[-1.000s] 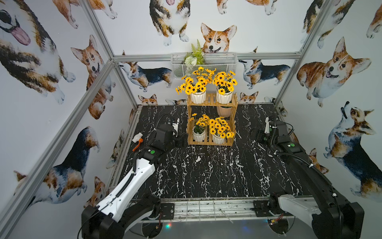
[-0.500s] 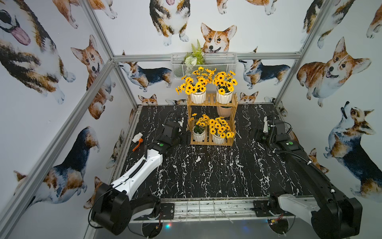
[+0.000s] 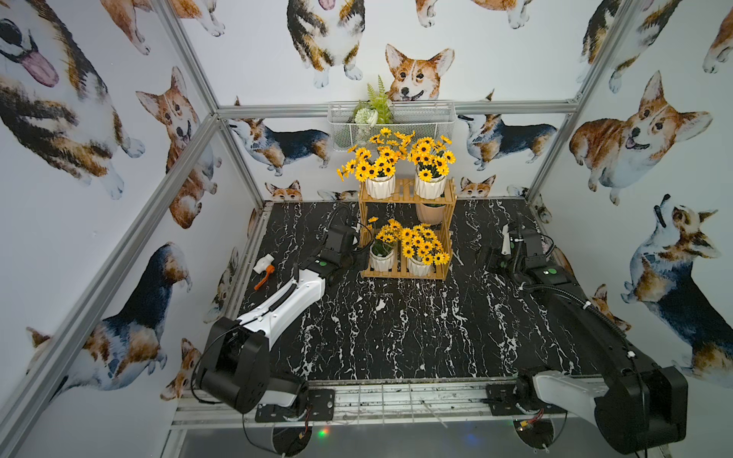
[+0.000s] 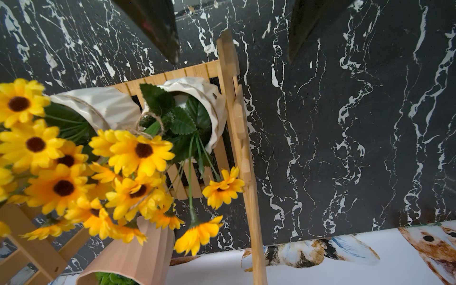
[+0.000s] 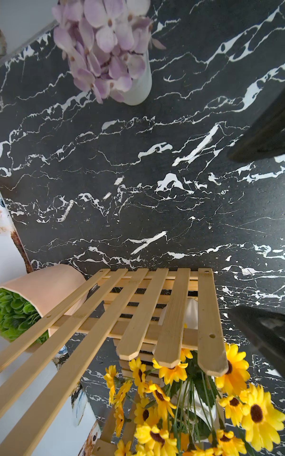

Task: Take the sunflower pots off the shelves
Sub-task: Move the shelf to the center of the board, then pick up the sunflower pot from the shelf.

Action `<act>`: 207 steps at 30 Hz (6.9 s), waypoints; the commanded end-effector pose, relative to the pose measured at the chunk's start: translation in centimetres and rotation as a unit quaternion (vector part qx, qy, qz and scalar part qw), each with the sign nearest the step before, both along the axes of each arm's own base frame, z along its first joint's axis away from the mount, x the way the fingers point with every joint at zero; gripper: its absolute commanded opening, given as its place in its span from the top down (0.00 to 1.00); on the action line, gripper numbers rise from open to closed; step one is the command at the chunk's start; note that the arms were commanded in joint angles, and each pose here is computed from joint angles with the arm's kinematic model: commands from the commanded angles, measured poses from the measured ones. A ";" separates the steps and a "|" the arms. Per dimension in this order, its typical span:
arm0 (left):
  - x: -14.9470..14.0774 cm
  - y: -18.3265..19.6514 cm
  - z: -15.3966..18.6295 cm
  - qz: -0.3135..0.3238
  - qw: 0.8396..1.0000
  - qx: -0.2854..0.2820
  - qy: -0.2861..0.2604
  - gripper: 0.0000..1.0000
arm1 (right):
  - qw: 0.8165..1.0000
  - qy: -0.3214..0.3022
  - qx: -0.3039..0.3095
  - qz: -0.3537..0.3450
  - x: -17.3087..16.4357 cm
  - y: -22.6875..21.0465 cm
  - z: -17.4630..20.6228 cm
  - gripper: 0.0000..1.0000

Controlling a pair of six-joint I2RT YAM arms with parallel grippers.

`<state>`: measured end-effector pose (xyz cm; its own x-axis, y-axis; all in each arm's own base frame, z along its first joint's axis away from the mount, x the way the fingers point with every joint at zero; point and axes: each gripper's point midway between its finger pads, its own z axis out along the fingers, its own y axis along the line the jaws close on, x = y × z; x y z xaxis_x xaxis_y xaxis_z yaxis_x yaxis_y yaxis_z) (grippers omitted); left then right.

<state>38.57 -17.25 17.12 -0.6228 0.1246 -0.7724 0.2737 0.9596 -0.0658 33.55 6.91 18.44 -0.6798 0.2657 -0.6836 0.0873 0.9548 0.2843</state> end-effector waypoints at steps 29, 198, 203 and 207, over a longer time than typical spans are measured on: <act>0.3 -0.2 -0.1 0.014 0.999 0.036 -0.028 0.92 | 1.000 -0.025 0.007 -0.007 -0.1 -0.1 1.1 0.08; -6.0 15.3 15.3 0.128 0.949 -0.213 -0.192 0.00 | 0.732 -0.344 0.107 0.578 4.0 20.3 17.1 0.00; -6.2 15.3 15.4 0.127 0.949 -0.213 -0.194 0.00 | 0.731 -0.347 0.106 0.579 3.9 20.8 17.3 0.00; -6.4 15.2 15.7 0.125 0.948 -0.214 -0.198 0.00 | 0.731 -0.351 0.104 0.576 4.1 21.2 17.5 0.00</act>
<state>32.28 -2.01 32.19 -0.2563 -0.3652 -0.8949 0.1171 0.9073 -0.4038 37.63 27.84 35.21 -0.0798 -0.0656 -0.9947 -0.9746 0.2148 0.0640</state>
